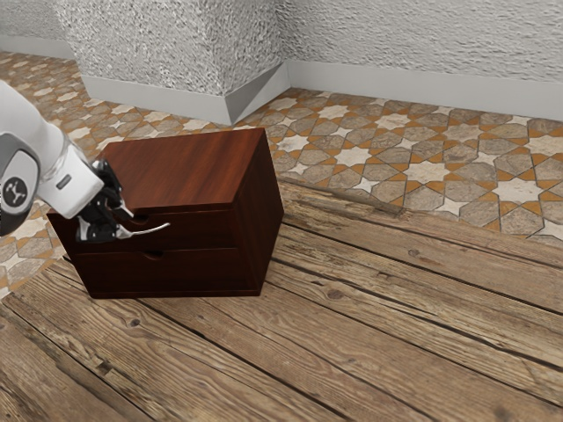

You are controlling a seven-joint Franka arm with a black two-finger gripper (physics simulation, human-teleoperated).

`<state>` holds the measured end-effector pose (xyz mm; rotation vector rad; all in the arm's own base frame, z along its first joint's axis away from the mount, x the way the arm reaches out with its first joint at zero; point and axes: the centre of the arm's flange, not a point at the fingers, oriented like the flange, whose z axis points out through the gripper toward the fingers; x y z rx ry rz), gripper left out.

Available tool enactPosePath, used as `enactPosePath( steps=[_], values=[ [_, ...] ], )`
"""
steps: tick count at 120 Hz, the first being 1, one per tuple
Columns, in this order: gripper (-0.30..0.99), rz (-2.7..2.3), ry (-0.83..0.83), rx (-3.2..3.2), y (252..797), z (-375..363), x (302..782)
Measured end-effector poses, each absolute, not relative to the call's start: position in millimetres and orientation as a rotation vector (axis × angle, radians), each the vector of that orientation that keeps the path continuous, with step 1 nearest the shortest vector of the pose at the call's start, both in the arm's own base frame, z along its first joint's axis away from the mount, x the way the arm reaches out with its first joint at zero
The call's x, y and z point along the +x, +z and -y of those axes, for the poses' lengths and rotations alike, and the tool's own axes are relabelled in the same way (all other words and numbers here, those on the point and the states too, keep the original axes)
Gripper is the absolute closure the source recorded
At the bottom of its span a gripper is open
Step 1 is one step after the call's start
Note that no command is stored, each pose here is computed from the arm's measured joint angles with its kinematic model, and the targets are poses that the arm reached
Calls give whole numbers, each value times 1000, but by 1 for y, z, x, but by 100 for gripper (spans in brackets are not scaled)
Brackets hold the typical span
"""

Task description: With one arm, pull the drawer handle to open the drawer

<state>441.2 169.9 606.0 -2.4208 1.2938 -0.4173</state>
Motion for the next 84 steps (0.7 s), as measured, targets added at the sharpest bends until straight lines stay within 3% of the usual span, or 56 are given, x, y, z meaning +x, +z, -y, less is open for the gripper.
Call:
enactPosePath(
  steps=[67,84],
  values=[
    [57,-1298,-435,-2451,579,-188,465],
    [57,-1302,-369,-2415,578,-189,465]
  ],
)
